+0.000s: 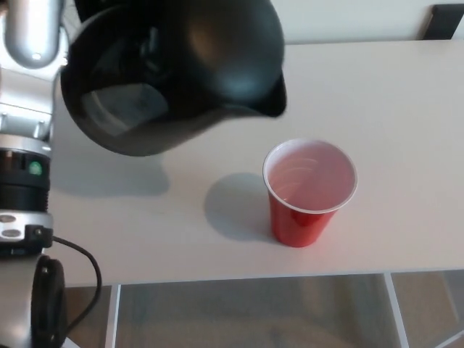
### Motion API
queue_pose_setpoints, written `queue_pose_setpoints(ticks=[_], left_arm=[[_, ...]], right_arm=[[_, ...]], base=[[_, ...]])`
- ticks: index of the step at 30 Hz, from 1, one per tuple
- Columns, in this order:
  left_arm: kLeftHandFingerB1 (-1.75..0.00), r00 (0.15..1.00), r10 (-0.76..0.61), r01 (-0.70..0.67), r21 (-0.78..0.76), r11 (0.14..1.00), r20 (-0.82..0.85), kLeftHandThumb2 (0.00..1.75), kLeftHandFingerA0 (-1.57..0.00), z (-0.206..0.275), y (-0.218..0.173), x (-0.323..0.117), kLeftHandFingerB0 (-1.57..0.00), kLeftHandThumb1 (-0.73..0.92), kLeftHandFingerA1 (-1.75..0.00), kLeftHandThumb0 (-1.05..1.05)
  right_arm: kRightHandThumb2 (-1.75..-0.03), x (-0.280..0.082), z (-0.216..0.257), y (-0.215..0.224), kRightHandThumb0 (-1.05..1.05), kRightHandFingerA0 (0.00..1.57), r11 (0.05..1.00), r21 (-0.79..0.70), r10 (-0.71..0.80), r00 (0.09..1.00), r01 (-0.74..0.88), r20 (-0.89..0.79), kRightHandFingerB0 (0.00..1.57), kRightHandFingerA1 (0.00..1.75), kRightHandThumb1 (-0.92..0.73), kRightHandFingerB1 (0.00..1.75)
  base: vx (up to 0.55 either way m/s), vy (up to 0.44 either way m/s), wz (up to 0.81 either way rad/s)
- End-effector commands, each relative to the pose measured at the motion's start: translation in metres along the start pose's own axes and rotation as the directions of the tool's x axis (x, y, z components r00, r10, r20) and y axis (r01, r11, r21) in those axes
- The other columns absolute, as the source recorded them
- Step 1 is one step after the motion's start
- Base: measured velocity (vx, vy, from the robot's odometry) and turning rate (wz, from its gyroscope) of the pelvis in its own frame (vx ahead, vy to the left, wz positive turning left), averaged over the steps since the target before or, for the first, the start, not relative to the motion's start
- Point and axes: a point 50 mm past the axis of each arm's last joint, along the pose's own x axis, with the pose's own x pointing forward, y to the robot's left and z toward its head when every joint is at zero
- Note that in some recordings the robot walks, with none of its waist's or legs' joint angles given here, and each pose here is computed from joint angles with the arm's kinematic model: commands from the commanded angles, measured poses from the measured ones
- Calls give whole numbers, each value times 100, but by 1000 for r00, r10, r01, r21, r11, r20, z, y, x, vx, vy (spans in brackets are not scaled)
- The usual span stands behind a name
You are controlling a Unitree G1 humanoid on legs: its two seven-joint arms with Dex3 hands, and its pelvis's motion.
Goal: The robot walk towards a table in front and uses its left hand to pick up the pot from the base and pour water to the cup on the right hand side
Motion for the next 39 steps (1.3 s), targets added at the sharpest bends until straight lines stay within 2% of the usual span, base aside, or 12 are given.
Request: queue_pose_setpoints(ticks=[1, 3, 4, 14, 15, 16, 17, 23, 24, 26, 27, 39], left_arm=[[-148, 648, -81, -626, -589, 511, -758, 52, -66, -105, 23, -49, -42, 74, -175, 0], [-148, 647, -83, -627, -591, 508, -758, 52, -66, -105, 23, -49, -42, 74, -175, 0], [-137, 596, -109, -673, -569, 472, -796, 52, -69, -115, 12, -66, -41, 72, -175, -1], [-151, 533, -180, -689, -547, 476, -827, 53, -68, -124, -11, -95, -45, 72, -175, 0], [-125, 537, -187, -683, -555, 475, -822, 72, -110, -124, -13, -99, -62, 60, -155, -3], [-125, 543, -196, -676, -563, 475, -817, 72, -110, -125, -16, -103, -62, 60, -155, -3], [-127, 536, -209, -674, -563, 478, -818, 53, -67, -126, -20, -110, -46, 71, -175, -2], [-134, 499, -255, -664, -554, 502, -829, 53, -69, -126, -36, -130, -40, 71, -174, 0], [-117, 494, -256, -663, -550, 507, -831, 53, -72, -126, -37, -132, -47, 69, -174, -1], [-117, 492, -257, -664, -550, 507, -831, 53, -72, -126, -37, -132, -47, 69, -174, -1], [-151, 492, -263, -658, -552, 512, -830, 52, -70, -125, -41, -134, -44, 69, -175, 0], [-153, 508, -292, -636, -581, 508, -811, 54, -71, -112, -51, -127, -44, 72, -175, 0]], right_arm=[[-57, -4, -5, -8, -15, 59, 1000, -6, -9, 1000, 9, -9, 47, 54, -59, 45], [-57, -4, -5, -8, -15, 59, 1000, -6, -9, 1000, 9, -9, 47, 54, -59, 45], [-57, -4, -5, -8, -15, 61, 1000, -5, -10, 1000, 10, -12, 47, 55, -59, 45], [-56, -2, -4, -6, -16, 62, 1000, 3, 0, 1000, 0, -6, 48, 56, -58, 46], [-57, -2, -4, -6, -17, 64, 1000, 4, -2, 1000, 2, -6, 49, 56, -59, 46], [-57, -2, -4, -6, -17, 64, 1000, 5, -3, 1000, 3, -6, 49, 56, -59, 46], [-57, -2, -3, -5, -15, 64, 1000, 6, -4, 1000, 4, -7, 48, 56, -59, 45], [-57, -1, 3, -4, -15, 59, 1000, 6, 10, 1000, -10, 11, 48, 55, -59, 45], [-56, 0, 4, -3, -15, 60, 1000, 3, 9, 1000, -9, 13, 49, 56, -58, 45], [-56, 0, 5, -3, -15, 60, 1000, 2, 8, 1000, -8, 13, 49, 56, -58, 45], [-56, 1, 7, -2, -16, 60, 1000, -9, 11, 1000, -11, 22, 47, 55, -57, 45], [-57, 3, 13, 1, -13, 59, 1000, -8, 12, 999, -12, 30, 45, 53, -60, 43]], base=[[0, 0, 0], [0, 0, 0], [0, 0, 0], [0, 0, 0], [0, 0, 0], [0, 0, 0], [0, 0, 0], [0, 0, 0], [0, 0, 0], [0, 0, 0], [0, 0, 0], [0, 0, 0]])
